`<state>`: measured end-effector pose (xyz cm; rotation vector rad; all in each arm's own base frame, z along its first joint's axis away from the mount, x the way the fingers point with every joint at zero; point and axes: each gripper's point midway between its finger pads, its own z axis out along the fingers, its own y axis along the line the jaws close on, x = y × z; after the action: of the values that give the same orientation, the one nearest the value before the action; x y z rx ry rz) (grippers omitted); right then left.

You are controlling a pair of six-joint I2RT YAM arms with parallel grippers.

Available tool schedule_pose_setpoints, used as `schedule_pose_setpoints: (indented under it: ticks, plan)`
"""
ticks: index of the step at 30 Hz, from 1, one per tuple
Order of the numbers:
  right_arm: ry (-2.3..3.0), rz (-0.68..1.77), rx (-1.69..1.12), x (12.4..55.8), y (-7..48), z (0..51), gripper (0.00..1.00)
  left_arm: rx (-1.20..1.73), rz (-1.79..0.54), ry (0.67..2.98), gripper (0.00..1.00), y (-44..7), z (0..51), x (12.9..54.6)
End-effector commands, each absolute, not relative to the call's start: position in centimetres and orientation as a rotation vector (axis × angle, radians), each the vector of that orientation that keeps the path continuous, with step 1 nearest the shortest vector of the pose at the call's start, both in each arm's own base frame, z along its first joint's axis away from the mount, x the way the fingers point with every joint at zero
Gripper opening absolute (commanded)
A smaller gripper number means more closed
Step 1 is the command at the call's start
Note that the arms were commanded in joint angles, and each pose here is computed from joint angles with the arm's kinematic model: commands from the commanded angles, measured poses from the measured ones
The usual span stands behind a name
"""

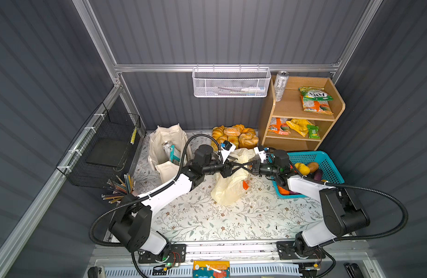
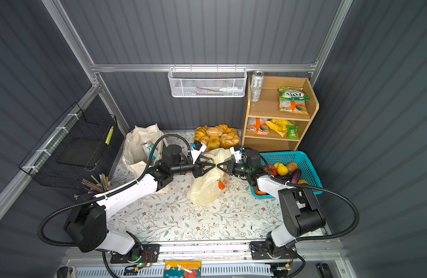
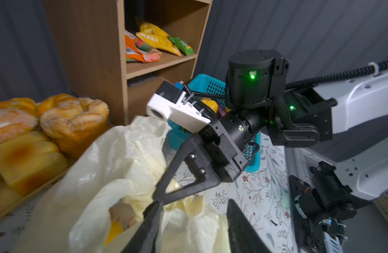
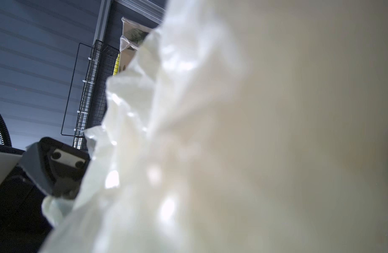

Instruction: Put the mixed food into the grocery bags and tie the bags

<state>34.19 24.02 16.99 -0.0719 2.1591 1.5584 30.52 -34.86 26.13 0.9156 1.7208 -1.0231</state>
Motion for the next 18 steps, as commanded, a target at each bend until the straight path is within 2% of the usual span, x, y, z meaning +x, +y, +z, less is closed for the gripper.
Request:
schedule_pose_setpoints:
  ticks: [1,6,12,16,17,18]
  plan:
    - [2.108,1.632,-0.111,33.7,24.3,17.6,0.00,0.863,-0.931,1.811,0.46,-34.1,24.3,32.4]
    - [2.051,1.704,-0.114,33.6,24.2,18.2,0.00,0.899,-0.958,1.909,0.41,-34.5,19.9,32.1]
    - [2.031,1.725,-0.083,34.0,23.9,18.1,0.00,0.977,-1.135,1.967,0.38,-35.7,16.7,29.9]
    - [2.038,1.718,-0.072,34.2,23.7,17.9,0.00,0.957,-1.114,1.929,0.47,-35.5,18.7,30.0]
    - [2.043,1.713,-0.068,34.2,23.7,17.7,0.00,0.951,-1.115,1.907,0.67,-35.4,19.8,30.0]
    - [2.049,1.704,-0.067,34.2,23.6,17.6,0.00,0.943,-1.116,1.880,1.00,-35.4,21.1,30.0]
